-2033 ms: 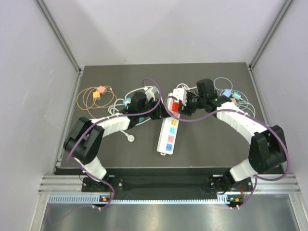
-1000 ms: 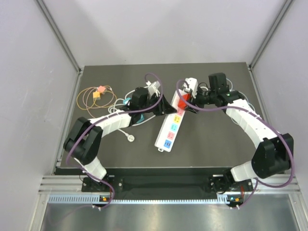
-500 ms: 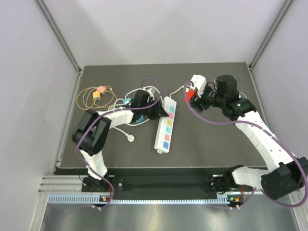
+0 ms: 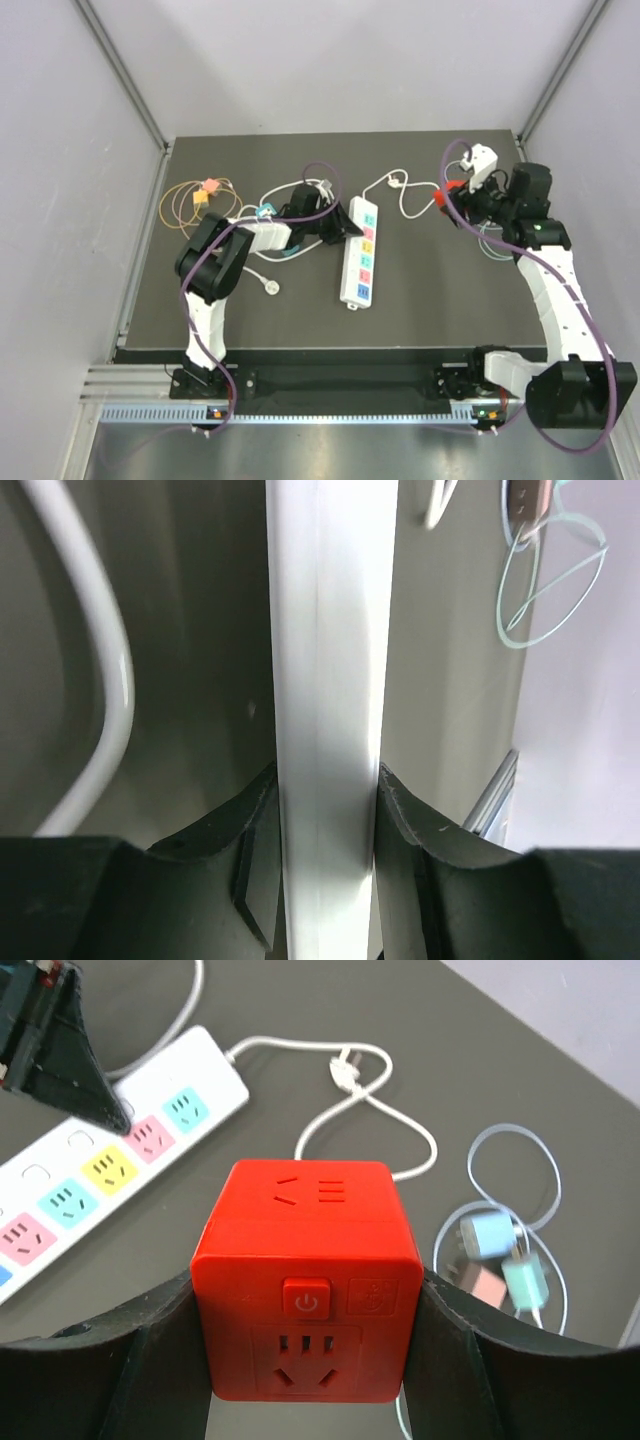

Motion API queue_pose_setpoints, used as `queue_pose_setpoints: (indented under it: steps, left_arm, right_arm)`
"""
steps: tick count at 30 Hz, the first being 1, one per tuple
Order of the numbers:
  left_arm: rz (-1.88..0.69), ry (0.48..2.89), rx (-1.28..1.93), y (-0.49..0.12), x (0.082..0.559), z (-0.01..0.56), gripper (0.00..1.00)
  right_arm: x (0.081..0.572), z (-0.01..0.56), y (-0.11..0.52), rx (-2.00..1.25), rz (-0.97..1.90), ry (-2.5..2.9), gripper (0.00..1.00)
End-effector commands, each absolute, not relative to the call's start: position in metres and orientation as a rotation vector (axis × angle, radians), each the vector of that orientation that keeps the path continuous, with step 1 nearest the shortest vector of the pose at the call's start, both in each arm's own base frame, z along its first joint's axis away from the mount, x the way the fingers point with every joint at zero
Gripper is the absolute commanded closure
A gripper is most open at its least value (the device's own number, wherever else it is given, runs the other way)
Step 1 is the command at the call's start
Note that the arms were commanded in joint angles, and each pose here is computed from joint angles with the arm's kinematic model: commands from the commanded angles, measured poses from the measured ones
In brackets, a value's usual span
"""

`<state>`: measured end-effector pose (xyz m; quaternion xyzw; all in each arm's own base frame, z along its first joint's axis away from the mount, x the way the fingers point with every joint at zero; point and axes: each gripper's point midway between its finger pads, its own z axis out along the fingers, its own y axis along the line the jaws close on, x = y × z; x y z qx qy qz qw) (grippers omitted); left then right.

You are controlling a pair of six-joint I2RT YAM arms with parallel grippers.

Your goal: Pull the plug off the socket

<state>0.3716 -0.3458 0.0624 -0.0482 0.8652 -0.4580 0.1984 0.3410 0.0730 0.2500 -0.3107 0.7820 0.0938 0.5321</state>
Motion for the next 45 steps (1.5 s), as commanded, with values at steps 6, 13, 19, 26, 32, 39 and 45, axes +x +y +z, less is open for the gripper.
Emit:
queue_pose_setpoints:
  steps: [6,13,19,26,32,39,45]
  left_arm:
    - [-1.453,2.278,-0.111,-0.394,0.398,0.094,0.74]
    - [-1.402,2.27,-0.056,-0.4,0.399,0.092,0.32]
    - [-1.235,2.208,0.056,-0.383,0.404,0.116,0.18]
    - [-1.035,2.118,0.176,-0.355,0.403,0.15,0.02]
    - [-0.837,2.021,0.209,-0.312,0.389,0.176,0.01]
    - [-0.623,1.966,0.17,-0.256,0.367,0.189,0.01]
    - [-0.545,1.95,0.102,-0.216,0.348,0.195,0.01]
  right_arm:
    - [0.338,0.244,0.007,-0.588,0.203,1.88,1.0]
    - [0.327,0.214,-0.036,-0.55,0.147,1.984,1.0]
    - [0.32,0.171,-0.064,-0.545,0.151,2.126,1.0]
    - [0.318,0.121,-0.044,-0.626,0.391,2.209,1.0]
    - [0.34,0.1,-0.031,-0.682,0.468,2.166,1.0]
    - [0.374,0.089,-0.027,-0.718,0.308,2.108,1.0]
    - [0.403,0.087,-0.025,-0.768,0.139,2.029,0.97]
